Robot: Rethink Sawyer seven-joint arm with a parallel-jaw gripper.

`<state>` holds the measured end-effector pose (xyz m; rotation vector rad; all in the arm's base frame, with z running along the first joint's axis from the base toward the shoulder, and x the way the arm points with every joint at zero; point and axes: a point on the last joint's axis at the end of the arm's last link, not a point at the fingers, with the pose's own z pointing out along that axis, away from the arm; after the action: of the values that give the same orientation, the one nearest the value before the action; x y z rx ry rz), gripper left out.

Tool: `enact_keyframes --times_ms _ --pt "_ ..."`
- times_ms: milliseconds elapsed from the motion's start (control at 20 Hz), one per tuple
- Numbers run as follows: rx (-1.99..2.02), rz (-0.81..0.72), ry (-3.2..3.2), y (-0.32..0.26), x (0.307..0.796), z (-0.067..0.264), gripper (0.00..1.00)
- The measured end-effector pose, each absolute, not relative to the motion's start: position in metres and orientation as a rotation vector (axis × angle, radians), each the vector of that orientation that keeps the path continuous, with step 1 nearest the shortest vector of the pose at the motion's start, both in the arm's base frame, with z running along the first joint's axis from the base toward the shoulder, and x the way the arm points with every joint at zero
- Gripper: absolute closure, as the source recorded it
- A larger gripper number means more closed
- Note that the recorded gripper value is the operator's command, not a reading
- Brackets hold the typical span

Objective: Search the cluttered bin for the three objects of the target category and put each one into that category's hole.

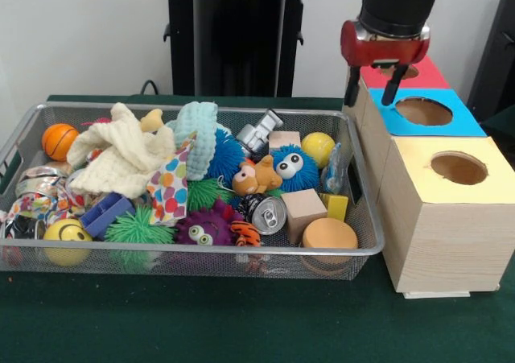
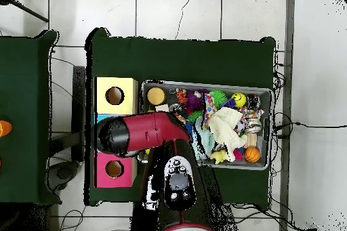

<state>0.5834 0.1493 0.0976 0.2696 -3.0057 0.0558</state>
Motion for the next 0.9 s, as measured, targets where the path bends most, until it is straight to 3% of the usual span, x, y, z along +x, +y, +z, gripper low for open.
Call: enact_keyframes --times_ms 450,900 --pt "0.112 -0.008 -2.976 0.096 0.59 0.07 0.0" --pt "0.108 -0.027 -2.985 0.097 0.579 0.042 0.0"
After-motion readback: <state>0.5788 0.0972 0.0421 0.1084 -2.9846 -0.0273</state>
